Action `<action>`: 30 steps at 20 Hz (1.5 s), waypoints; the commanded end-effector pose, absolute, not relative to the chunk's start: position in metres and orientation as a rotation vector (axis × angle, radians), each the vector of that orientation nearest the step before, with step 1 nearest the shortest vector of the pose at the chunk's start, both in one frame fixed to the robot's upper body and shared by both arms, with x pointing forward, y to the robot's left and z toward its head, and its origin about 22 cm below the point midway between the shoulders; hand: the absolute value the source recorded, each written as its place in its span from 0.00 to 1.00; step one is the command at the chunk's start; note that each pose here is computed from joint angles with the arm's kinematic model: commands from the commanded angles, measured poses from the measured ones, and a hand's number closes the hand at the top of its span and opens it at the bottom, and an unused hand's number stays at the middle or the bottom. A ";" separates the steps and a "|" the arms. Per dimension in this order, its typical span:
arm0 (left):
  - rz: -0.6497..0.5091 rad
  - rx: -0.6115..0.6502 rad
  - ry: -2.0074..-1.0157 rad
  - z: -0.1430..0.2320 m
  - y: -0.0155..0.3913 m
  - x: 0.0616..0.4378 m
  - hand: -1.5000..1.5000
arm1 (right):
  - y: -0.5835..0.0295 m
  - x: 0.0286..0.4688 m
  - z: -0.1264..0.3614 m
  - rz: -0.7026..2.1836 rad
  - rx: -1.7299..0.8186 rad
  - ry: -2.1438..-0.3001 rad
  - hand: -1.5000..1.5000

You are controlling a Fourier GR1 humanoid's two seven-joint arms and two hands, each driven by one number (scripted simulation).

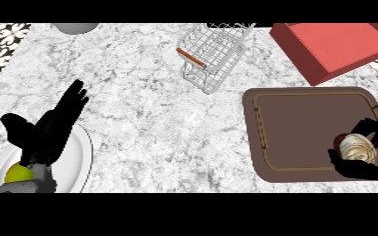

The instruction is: Pick the cupcake from the tray and place it in the tiered basket

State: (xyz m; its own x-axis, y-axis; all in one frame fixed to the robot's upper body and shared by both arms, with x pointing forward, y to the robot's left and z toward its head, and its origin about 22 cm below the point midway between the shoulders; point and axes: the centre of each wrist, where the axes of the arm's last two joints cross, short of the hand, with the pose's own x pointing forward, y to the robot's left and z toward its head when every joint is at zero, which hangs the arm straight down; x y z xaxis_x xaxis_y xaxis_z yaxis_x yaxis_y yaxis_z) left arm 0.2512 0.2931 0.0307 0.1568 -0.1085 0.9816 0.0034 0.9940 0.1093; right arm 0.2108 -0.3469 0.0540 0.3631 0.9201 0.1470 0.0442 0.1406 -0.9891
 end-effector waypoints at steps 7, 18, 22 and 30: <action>-0.087 0.085 -1.425 0.036 0.298 0.243 0.50 | -0.291 0.194 0.141 0.434 -1.232 -1.567 1.00; -0.088 0.081 -1.430 0.027 0.283 0.265 0.50 | -0.214 0.234 0.226 0.543 -1.092 -1.594 1.00; -0.103 0.081 -1.418 0.026 0.277 0.264 0.50 | -0.158 0.264 0.246 0.546 -1.084 -1.620 1.00; -0.119 0.053 -1.415 0.031 0.288 0.259 0.50 | -0.098 0.314 0.271 0.506 -1.024 -1.607 1.00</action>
State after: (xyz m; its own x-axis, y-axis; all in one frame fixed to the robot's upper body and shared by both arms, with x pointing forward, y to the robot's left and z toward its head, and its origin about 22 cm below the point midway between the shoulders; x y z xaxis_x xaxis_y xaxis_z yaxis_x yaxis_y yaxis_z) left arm 0.2589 0.2866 0.0354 0.1482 -0.1121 0.9826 0.0355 0.9935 0.1080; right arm 0.2996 -0.1355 0.2551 -0.0027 0.8317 0.5553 0.3542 0.5201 -0.7772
